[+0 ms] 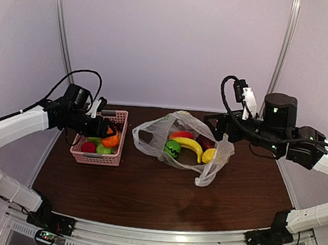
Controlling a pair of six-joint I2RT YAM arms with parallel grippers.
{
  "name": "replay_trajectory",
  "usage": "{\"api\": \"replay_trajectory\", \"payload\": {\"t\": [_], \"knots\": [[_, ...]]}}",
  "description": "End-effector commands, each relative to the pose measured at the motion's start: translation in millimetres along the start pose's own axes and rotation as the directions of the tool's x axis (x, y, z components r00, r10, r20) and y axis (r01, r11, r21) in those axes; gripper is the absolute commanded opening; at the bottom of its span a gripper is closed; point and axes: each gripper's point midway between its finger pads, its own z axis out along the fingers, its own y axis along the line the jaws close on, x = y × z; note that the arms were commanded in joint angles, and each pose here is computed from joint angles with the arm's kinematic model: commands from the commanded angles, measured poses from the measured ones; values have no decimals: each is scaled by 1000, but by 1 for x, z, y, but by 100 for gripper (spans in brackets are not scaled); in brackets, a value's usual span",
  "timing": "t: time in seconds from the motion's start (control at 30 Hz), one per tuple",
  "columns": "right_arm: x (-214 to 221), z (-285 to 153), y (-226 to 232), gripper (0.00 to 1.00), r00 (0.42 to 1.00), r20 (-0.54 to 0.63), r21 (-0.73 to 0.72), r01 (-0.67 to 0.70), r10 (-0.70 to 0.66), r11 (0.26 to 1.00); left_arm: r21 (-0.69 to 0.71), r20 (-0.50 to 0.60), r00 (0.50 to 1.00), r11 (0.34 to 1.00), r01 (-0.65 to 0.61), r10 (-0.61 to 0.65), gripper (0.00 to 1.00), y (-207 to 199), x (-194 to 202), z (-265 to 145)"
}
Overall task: Untie the knot of the plastic bag and take out the fruit
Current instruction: Place the fake fruit at the center of the board.
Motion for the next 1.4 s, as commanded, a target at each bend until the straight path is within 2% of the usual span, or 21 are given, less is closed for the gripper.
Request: {"api": "replay_trajectory", "payload": {"t": [0.0,0.57,0.9,1.13,1.37], "knots": [[12,0,-9,100,999,-22,28,-25,26,999,-58,53,997,997,-44,48,45,16,-22,15],[20,4,-12,100,999,-32,38,-41,43,998,-144,28,998,988,-57,62,44,58,-22,76],[25,7,-12,100,998,-37,31,-55,56,998,-221,-7,998,973,-67,67,44,79,-6,91],[26,7,-12,100,997,-37,29,-64,65,998,-191,-54,994,976,-100,91,45,79,8,98],[28,8,-10,100,996,-39,20,-73,74,997,-194,-94,990,974,-120,104,55,81,18,100]]}}
